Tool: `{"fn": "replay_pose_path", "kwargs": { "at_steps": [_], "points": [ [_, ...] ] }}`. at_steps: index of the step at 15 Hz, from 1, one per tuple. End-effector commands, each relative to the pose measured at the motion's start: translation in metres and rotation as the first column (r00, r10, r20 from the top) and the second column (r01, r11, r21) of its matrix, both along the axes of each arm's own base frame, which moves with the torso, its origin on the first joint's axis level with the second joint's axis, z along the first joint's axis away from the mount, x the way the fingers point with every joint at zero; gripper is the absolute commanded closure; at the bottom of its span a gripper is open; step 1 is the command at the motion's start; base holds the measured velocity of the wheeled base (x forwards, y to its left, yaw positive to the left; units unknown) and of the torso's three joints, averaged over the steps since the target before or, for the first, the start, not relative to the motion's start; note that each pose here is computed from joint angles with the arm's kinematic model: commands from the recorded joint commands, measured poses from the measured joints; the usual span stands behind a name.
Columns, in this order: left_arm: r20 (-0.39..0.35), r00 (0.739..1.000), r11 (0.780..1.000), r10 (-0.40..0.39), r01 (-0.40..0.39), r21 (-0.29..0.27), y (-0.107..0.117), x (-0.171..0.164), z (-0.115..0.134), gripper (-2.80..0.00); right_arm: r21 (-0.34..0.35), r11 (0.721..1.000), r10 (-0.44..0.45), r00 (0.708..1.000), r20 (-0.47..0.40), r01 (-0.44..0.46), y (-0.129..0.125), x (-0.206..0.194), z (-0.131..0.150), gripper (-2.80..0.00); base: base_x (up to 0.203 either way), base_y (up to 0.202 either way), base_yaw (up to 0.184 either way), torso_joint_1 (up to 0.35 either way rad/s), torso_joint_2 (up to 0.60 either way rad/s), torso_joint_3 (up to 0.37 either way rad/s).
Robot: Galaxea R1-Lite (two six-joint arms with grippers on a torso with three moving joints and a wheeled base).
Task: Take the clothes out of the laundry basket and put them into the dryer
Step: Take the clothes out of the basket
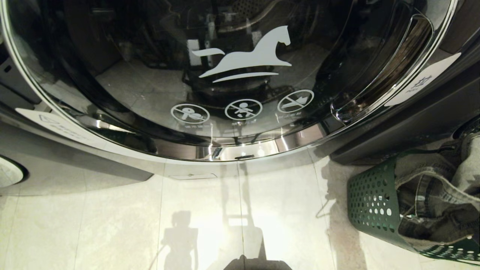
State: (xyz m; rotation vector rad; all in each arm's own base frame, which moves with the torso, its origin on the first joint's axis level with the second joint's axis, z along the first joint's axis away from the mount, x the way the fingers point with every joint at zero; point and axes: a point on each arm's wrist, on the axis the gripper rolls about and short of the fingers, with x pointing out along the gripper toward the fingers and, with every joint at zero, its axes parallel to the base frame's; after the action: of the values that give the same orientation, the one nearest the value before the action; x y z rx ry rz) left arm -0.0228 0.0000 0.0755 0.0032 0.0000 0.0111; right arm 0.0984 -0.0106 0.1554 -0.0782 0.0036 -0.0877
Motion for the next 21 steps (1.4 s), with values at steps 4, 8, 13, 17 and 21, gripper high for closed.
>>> {"fn": "replay_pose_path", "kwargs": {
  "at_steps": [4, 8, 13, 17, 21],
  "points": [
    [0.000, 1.000, 1.000, 0.001, -0.001, 0.000, 0.000, 0.000, 0.000, 0.00, -0.016, 0.996, 0.093, 0.996, 0.017, -0.093, 0.010, -0.054, -0.019, 0.00, 0.000, 0.000, 0.000, 0.000, 0.00, 0.000],
    [0.001, 1.000, 1.000, 0.001, -0.001, 0.000, 0.000, 0.000, 0.000, 0.00, -0.021, 0.995, 0.094, 0.994, -0.056, -0.096, 0.011, -0.098, -0.056, 0.00, 0.000, 0.000, 0.000, 0.000, 0.00, 0.000],
    [0.001, 1.000, 1.000, 0.001, -0.001, 0.000, 0.000, 0.000, 0.000, 0.00, -0.043, 0.994, 0.101, 0.993, -0.069, -0.104, 0.012, -0.124, -0.080, 0.00, 0.000, 0.000, 0.000, 0.000, 0.00, 0.000],
    [0.002, 1.000, 1.000, 0.000, 0.000, 0.000, 0.000, 0.000, 0.000, 0.00, -0.036, 0.994, 0.103, 0.993, -0.058, -0.105, 0.012, -0.124, -0.080, 0.00, 0.000, 0.000, 0.000, 0.000, 0.00, 0.000],
    [0.001, 1.000, 1.000, 0.001, -0.001, 0.000, 0.000, 0.000, 0.000, 0.00, -0.032, 0.994, 0.101, 0.993, -0.058, -0.103, 0.012, -0.124, -0.080, 0.00, 0.000, 0.000, 0.000, 0.000, 0.00, 0.000]
  ]
}}
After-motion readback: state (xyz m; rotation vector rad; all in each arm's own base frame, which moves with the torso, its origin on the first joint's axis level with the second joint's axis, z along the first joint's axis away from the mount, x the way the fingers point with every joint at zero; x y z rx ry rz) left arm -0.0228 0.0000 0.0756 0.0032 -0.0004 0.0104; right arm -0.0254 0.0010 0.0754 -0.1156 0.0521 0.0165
